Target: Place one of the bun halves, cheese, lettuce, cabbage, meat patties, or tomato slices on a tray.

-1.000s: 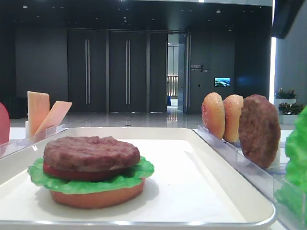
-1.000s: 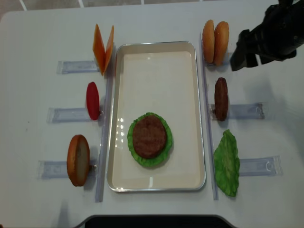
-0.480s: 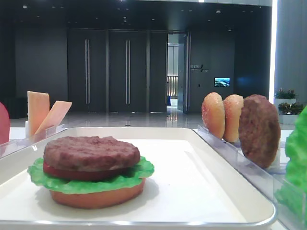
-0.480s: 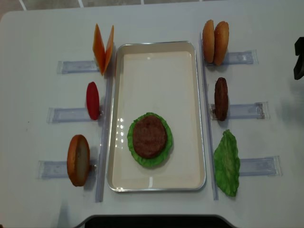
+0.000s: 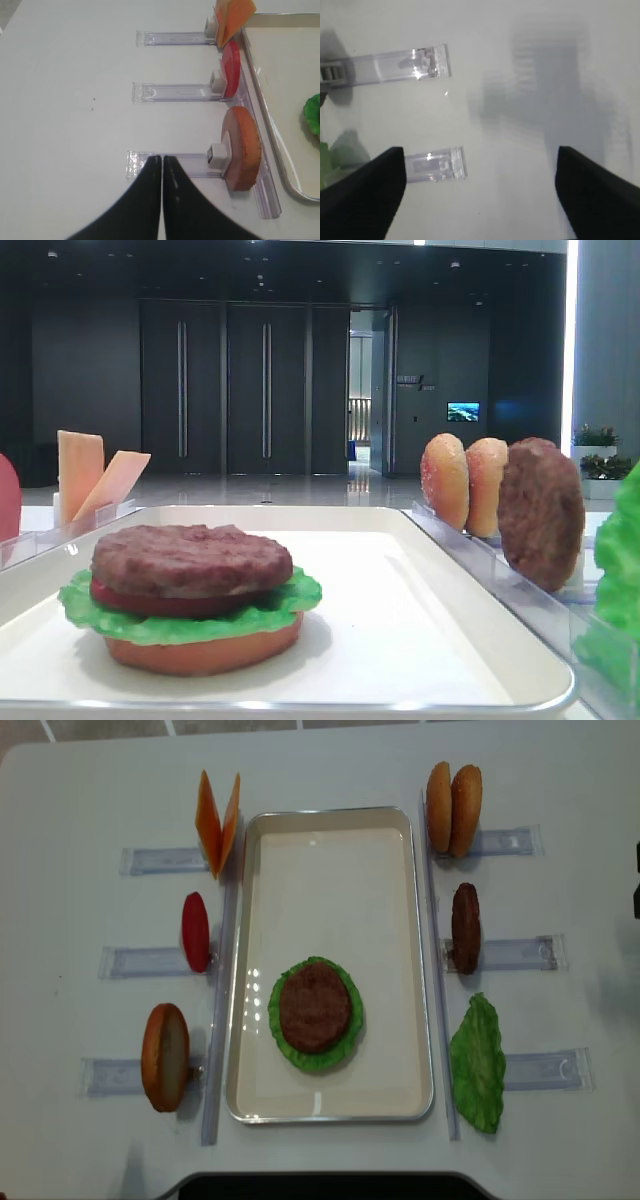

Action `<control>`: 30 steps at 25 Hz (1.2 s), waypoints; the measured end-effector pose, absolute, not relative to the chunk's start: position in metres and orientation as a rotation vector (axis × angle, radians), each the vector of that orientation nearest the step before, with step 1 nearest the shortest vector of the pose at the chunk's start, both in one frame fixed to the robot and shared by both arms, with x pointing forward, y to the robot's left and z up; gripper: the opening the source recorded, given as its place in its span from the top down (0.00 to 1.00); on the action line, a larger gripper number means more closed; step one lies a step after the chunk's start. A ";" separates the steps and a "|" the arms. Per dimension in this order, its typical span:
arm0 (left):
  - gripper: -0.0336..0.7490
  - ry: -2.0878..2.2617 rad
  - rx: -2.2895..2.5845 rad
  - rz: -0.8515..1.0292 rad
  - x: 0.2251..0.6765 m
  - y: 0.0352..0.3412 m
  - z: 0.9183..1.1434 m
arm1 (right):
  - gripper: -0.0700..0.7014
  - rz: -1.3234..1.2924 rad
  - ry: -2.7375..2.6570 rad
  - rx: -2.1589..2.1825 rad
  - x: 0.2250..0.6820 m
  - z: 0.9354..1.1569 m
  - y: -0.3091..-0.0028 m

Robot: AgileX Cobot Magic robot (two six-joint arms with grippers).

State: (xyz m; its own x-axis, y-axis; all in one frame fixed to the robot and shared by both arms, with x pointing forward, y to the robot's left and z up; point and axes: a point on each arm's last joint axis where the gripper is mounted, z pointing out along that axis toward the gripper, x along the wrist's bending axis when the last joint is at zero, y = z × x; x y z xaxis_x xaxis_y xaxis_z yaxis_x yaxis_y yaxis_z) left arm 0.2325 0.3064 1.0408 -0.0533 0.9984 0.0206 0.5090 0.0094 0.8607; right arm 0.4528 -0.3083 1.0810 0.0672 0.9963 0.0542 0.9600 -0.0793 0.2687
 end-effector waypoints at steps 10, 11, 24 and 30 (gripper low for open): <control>0.96 1.636 1.569 0.955 0.233 0.306 1.041 | 0.16 0.529 1.877 2.003 0.331 1.074 -0.301; 0.96 1.636 1.569 0.955 0.233 0.306 1.041 | 0.16 0.538 1.868 1.991 0.323 1.070 -0.301; 0.96 1.636 1.569 0.955 0.233 0.306 1.041 | 0.16 0.793 1.646 1.747 0.252 1.049 -0.298; 0.96 1.636 1.569 0.955 0.233 0.306 1.041 | 0.16 0.889 1.549 1.642 0.231 1.049 -0.296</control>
